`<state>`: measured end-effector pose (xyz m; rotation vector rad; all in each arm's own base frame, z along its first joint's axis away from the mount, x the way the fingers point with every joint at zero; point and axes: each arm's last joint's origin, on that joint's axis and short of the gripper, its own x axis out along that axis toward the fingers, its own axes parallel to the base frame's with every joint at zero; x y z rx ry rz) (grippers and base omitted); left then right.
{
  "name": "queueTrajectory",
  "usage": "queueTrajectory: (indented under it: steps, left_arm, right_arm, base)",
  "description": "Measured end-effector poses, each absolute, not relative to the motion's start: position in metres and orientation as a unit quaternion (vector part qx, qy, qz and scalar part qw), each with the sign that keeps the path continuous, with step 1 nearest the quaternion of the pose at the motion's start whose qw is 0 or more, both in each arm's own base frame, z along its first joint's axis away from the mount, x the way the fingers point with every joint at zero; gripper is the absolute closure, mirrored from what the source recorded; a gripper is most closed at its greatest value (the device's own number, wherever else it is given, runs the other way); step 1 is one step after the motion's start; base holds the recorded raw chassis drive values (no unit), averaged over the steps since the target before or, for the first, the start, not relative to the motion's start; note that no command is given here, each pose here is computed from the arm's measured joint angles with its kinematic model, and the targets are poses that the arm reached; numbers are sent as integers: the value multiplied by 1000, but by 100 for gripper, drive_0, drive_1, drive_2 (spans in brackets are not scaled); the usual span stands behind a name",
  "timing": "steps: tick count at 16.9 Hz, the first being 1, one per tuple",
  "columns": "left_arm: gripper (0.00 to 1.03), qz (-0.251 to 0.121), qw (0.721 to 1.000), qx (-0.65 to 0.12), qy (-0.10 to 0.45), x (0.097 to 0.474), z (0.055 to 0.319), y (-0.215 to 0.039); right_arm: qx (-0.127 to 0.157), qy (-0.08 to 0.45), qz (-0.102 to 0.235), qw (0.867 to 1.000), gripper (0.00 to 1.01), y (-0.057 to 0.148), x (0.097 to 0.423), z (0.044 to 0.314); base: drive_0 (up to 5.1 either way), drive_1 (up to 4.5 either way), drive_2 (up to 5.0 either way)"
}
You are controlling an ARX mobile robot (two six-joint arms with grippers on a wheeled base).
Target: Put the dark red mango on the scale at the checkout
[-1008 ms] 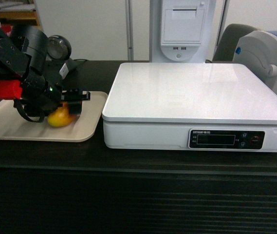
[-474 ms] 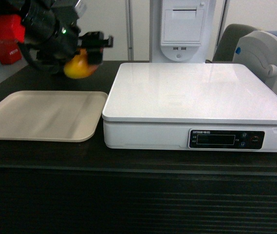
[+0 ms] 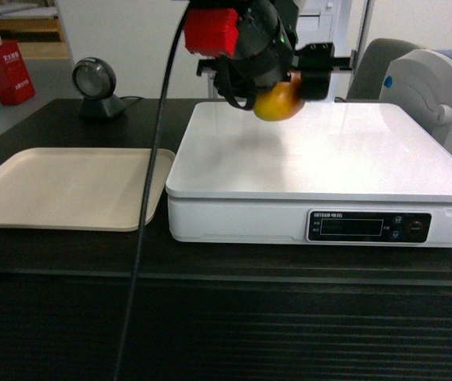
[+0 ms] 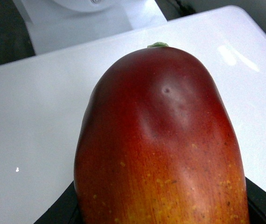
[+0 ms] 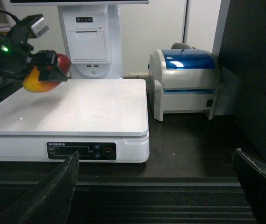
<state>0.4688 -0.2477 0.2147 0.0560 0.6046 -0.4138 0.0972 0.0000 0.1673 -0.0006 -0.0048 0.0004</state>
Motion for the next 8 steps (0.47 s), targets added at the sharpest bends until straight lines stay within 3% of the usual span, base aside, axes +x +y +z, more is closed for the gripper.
queueTrajectory:
  steps: [4, 8]
  left_arm:
    - [44, -196, 924, 31, 326, 475, 192, -269]
    - [44, -178, 926, 21, 331, 481, 193, -291]
  right_arm:
    - [0, -2, 0, 1000, 3, 0, 97, 167]
    - [0, -2, 0, 1000, 3, 0, 97, 167]
  base:
    - [0, 0, 0]
    - [0, 0, 0]
